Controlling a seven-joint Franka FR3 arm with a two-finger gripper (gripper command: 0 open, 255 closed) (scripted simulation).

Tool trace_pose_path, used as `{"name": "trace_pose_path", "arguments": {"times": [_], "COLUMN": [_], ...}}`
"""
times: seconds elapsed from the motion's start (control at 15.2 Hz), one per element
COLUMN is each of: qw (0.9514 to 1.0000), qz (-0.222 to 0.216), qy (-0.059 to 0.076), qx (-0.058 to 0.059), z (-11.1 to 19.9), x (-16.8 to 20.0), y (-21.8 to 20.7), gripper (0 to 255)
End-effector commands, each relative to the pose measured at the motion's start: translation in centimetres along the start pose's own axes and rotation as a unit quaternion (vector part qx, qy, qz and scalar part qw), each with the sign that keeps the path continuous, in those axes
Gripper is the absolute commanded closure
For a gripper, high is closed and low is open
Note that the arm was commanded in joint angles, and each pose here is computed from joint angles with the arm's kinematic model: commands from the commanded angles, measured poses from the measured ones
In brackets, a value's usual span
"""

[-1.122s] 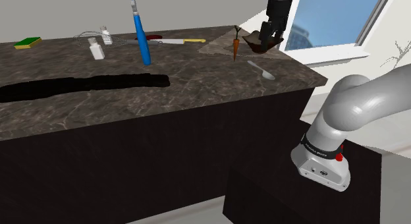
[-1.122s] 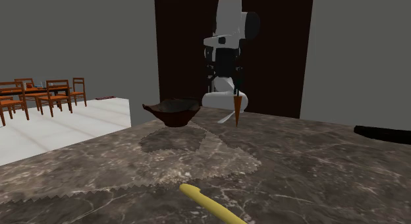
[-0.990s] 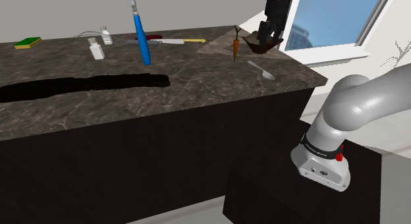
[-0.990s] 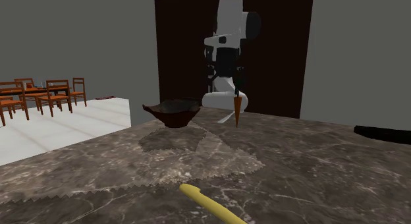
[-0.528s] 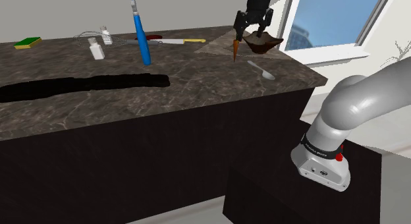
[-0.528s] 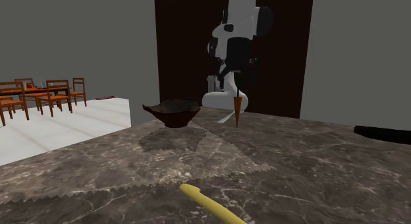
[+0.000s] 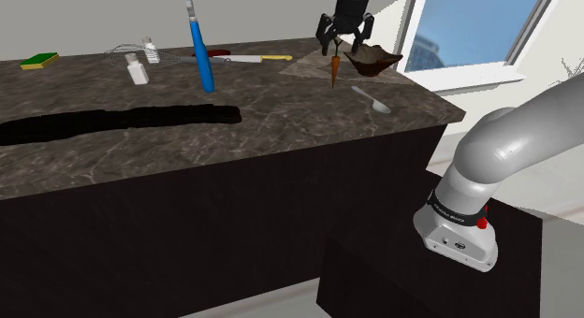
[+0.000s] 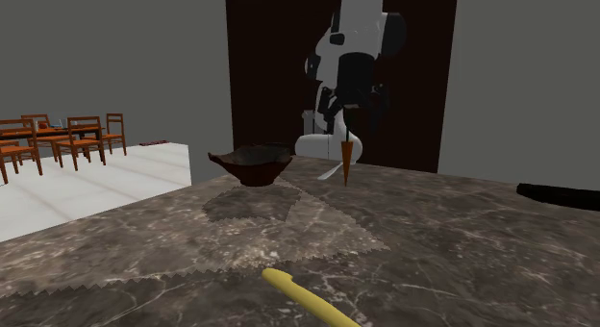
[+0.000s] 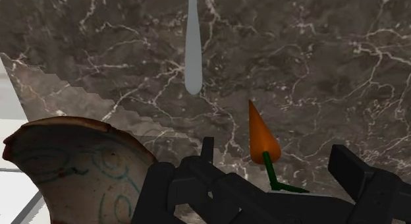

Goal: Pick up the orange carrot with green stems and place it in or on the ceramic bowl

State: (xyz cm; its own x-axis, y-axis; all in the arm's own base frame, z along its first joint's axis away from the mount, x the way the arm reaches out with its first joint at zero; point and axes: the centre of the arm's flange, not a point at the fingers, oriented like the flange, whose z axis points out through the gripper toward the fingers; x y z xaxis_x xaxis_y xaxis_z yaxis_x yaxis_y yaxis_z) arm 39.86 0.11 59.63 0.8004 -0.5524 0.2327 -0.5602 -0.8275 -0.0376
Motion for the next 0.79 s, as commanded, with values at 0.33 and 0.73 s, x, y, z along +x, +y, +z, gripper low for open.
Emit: {"name": "trace_pose_path", "arguments": {"times": [0.33,0.73], "qw": [1.0000,1.0000], "qz": [0.001,0.001], "qy": [0.000,0.000], "qx": [0.000,0.000], "z": [1.92,1.91], "x": [0.12,0.12], "y": [-0.04,-0.04], "gripper": [0,255]}}
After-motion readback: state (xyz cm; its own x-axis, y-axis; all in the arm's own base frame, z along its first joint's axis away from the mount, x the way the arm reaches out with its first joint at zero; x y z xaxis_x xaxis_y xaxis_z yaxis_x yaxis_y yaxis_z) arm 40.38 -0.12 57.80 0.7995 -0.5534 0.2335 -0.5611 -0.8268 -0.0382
